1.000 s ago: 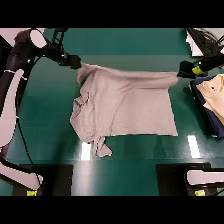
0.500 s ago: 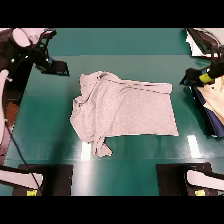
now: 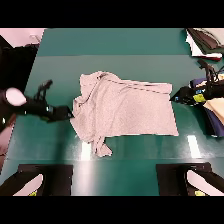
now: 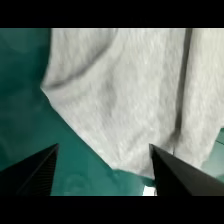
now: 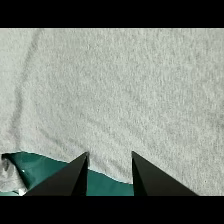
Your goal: Fold the shirts.
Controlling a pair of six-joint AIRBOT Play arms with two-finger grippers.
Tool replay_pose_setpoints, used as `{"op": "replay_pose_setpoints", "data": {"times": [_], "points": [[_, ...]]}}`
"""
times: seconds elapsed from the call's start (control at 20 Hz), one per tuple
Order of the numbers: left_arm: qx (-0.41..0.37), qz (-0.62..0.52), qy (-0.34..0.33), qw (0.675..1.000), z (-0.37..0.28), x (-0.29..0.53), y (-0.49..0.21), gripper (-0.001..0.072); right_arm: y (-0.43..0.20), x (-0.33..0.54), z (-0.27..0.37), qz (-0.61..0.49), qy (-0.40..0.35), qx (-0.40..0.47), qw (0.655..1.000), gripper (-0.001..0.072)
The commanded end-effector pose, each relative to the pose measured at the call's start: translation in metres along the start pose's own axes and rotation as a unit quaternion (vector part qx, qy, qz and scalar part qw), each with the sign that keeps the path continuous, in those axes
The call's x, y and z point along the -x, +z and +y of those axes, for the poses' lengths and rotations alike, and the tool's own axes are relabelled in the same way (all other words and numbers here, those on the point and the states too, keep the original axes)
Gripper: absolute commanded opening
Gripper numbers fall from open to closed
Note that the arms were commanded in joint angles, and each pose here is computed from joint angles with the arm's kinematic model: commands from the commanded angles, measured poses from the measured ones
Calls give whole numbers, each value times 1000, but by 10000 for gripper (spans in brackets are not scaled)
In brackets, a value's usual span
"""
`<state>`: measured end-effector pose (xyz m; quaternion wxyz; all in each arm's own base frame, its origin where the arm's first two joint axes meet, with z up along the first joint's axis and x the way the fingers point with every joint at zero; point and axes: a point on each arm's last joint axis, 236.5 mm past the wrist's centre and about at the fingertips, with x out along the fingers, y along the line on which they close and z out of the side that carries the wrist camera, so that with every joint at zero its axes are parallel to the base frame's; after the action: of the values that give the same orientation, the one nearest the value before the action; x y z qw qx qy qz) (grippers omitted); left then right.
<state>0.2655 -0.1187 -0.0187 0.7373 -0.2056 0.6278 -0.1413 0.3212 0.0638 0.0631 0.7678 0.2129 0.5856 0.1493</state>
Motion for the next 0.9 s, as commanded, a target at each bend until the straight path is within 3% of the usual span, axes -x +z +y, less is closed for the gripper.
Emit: {"op": "replay_pose_setpoints", "data": {"times": [0.0, 0.75, 0.8, 0.85], "points": [[62, 18, -59, 996, -7, -26, -48, 662, 0, 4, 8, -21, 10, 4, 1000, 305], [30, 54, -49, 997, -29, -74, -89, 661, 5, 23, 18, -63, 7, 22, 998, 305], [35, 39, -48, 997, -29, -76, -82, 650, 5, 23, 18, -63, 7, 22, 998, 305], [37, 31, -48, 998, -29, -76, -78, 488, 5, 23, 18, -62, 7, 22, 998, 305]]}}
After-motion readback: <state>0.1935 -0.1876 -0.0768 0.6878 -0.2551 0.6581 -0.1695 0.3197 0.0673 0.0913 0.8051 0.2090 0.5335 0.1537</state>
